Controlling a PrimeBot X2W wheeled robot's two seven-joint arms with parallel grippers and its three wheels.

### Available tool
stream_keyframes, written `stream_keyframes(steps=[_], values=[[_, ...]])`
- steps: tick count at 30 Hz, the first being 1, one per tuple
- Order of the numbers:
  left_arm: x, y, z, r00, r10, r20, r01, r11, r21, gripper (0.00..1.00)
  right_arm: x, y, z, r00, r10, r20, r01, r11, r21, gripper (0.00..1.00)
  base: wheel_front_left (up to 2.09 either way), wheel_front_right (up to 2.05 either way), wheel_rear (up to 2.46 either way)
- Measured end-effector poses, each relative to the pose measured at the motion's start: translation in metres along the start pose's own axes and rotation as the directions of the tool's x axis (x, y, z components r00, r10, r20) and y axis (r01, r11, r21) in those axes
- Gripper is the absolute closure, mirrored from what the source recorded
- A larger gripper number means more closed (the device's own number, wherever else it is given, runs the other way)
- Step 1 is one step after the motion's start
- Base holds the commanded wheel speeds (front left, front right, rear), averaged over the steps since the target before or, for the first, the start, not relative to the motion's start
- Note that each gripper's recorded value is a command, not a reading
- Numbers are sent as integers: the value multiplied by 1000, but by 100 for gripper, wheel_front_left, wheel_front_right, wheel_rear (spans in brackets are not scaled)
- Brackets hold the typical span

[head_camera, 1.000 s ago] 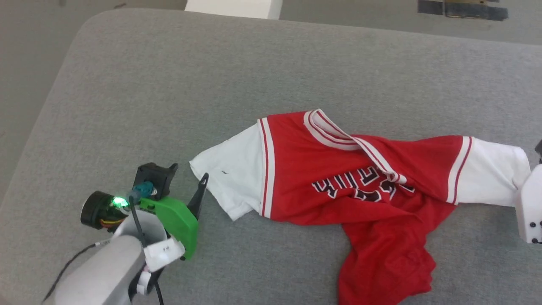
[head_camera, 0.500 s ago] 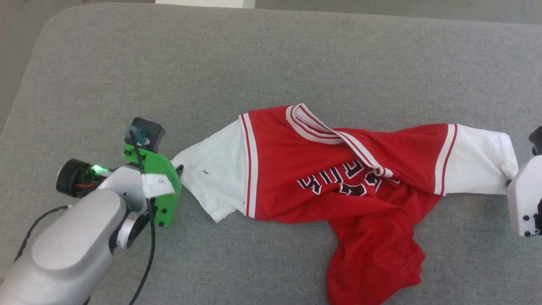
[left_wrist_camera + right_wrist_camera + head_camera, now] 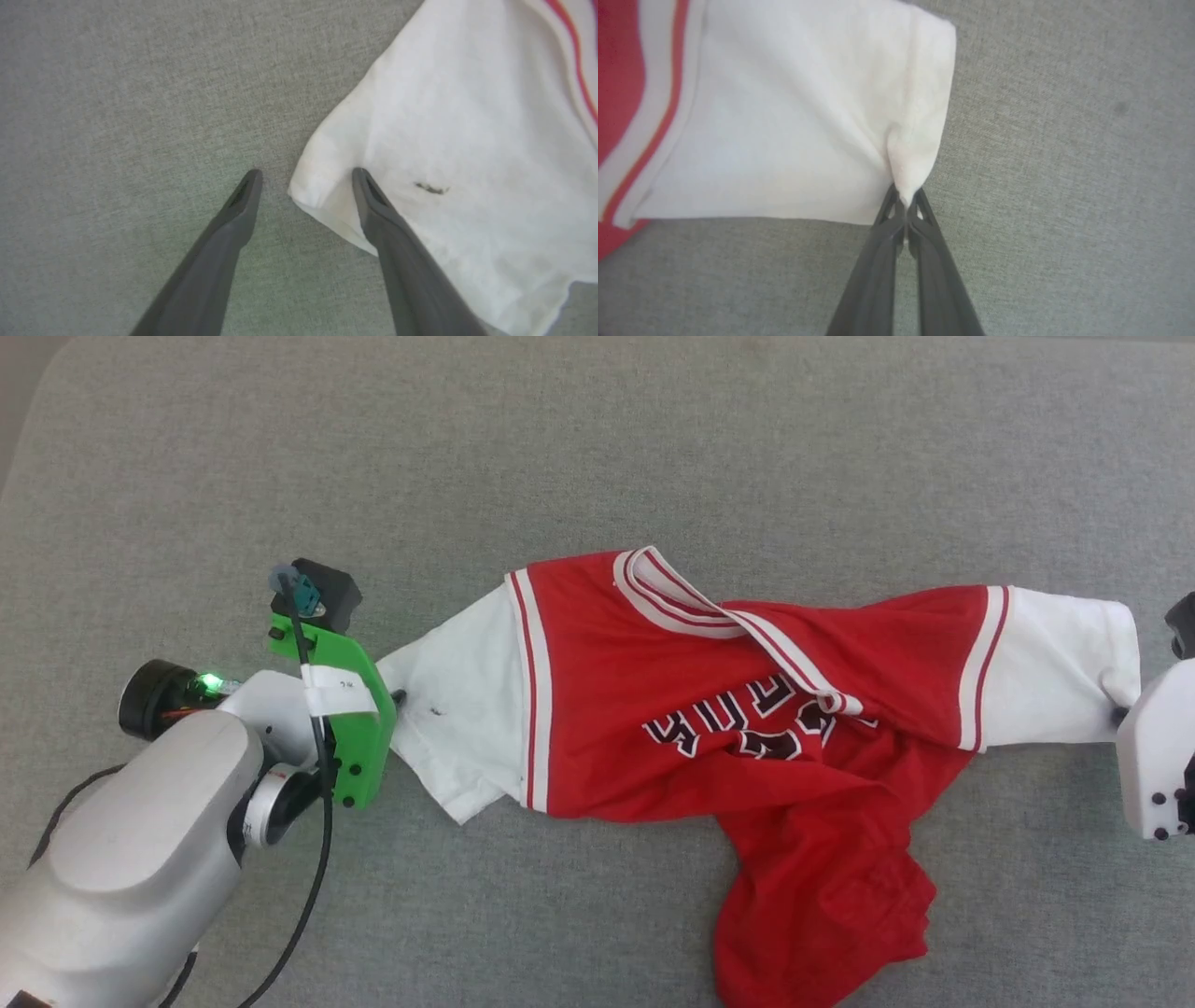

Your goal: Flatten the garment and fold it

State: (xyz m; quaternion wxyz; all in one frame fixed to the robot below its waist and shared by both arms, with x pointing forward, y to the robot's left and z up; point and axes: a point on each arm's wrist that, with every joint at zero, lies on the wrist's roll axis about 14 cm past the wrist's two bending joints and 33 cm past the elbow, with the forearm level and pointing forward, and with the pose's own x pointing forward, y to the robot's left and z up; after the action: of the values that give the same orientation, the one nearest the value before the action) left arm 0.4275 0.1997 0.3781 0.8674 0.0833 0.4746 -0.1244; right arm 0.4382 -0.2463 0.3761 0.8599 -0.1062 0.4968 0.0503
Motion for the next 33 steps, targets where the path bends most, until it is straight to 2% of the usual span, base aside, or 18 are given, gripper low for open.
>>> stream_keyframes(steps=[5, 6, 7, 15, 24, 26, 30, 33], values=[[5, -4, -8, 998, -28, -61, 28, 1000, 5, 0, 2, -2, 0, 1000, -4, -3, 4, 1000, -5, 100, 0, 0, 0], [5, -5, -9, 996, -42, -73, 42, 999, 1, 56, 3, -2, 0, 1000, -5, -4, 5, 1000, -6, 100, 0, 0, 0], [5, -6, -10, 995, -57, -84, 56, 998, -6, 100, 3, -3, 0, 1000, -6, -4, 6, 1000, -7, 100, 0, 0, 0], [3, -13, -8, 995, -83, -55, 82, 996, -23, 100, 0, -3, 3, 1000, -9, 3, 9, 1000, -16, 100, 0, 0, 0], [-22, -1, 19, 985, -6, 175, 10, 1000, -19, 100, -24, -3, 20, 996, 11, 86, -9, 1000, -17, 100, 0, 0, 0], [-42, 6, 39, 956, 27, 293, -27, 1000, -3, 100, -42, -3, 39, 986, 27, 164, -24, 1000, -15, 100, 0, 0, 0], [-72, 11, 62, 906, 48, 421, -54, 999, 3, 100, -72, -2, 66, 959, 55, 280, -53, 998, -15, 100, 0, 0, 0], [-100, 13, 79, 850, 64, 523, -77, 997, 3, 100, -104, -2, 91, 915, 77, 396, -75, 997, -19, 100, 0, 0, 0]])
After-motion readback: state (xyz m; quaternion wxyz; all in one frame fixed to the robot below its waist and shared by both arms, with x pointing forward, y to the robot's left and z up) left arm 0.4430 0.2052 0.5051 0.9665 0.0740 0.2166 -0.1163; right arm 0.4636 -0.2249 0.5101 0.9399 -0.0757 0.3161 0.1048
